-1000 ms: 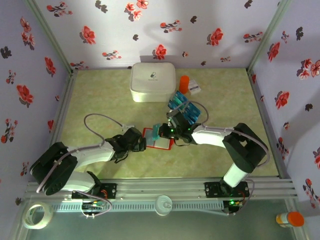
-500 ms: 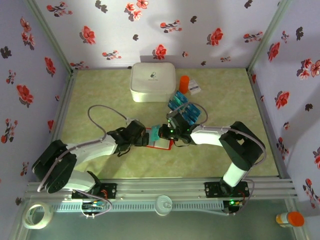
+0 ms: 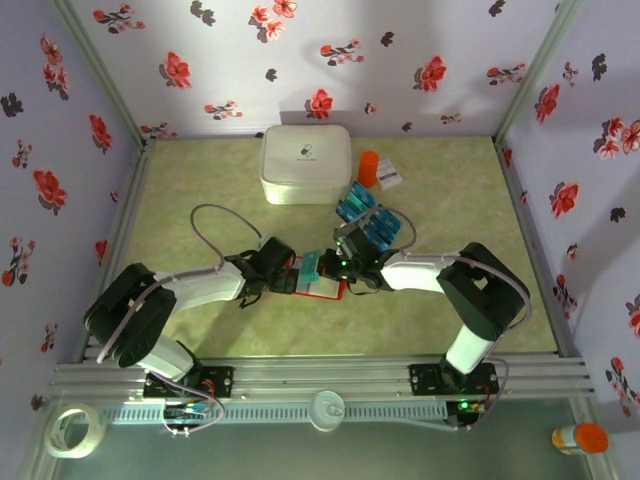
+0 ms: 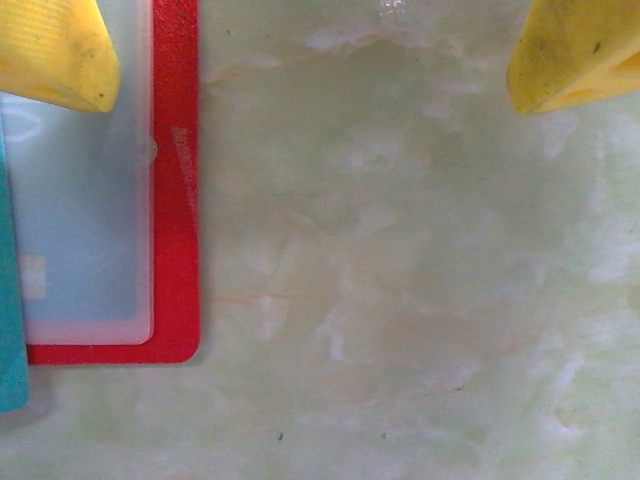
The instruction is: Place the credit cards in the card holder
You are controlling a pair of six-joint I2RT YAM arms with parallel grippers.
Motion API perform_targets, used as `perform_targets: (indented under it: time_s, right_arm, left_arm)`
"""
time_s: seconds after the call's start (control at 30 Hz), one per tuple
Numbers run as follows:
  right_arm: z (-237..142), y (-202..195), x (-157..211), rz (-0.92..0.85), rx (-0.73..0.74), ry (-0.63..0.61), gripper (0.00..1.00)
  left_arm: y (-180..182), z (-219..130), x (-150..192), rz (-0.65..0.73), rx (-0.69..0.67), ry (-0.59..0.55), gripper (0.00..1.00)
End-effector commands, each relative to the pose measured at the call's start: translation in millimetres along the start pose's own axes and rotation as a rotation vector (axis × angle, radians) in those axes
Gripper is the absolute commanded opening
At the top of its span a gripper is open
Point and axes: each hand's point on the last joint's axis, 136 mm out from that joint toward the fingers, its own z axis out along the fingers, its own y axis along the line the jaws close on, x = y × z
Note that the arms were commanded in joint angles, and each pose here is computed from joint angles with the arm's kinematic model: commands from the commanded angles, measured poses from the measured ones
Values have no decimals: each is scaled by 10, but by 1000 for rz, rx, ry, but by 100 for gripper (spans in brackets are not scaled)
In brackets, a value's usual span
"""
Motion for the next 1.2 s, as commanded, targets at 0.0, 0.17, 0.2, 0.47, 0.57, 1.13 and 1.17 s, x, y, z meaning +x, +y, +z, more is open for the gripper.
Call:
perform_targets:
  time_s: [0.0,0.17,0.2,0.47,0.57,1.13,1.17]
  right_arm:
    - [50,-76,82,22,14,20,0]
    - [8,17,40,21,-16,11,0]
    - [-22,53,19,16,-24,6,0]
    - [-339,141,-175,16,-49,-90,0]
    - [-392,90,-192,31,-49,-126,0]
    - [-339,-78,-170,107,-112,-218,0]
    - [-334,-76,-172,110,-116,-220,0]
  left_arm:
    - [7,36,-34,24,-4,-4,100]
    - [43,60,54,5,-10,9,100]
    - [50,64,67,1,-12,10,100]
    - [97,68,154,-31,-17,18,100]
    - [112,69,190,-40,-17,19,100]
    - [132,74,219,-52,-20,22,100]
    - [132,76,222,-53,-21,23,100]
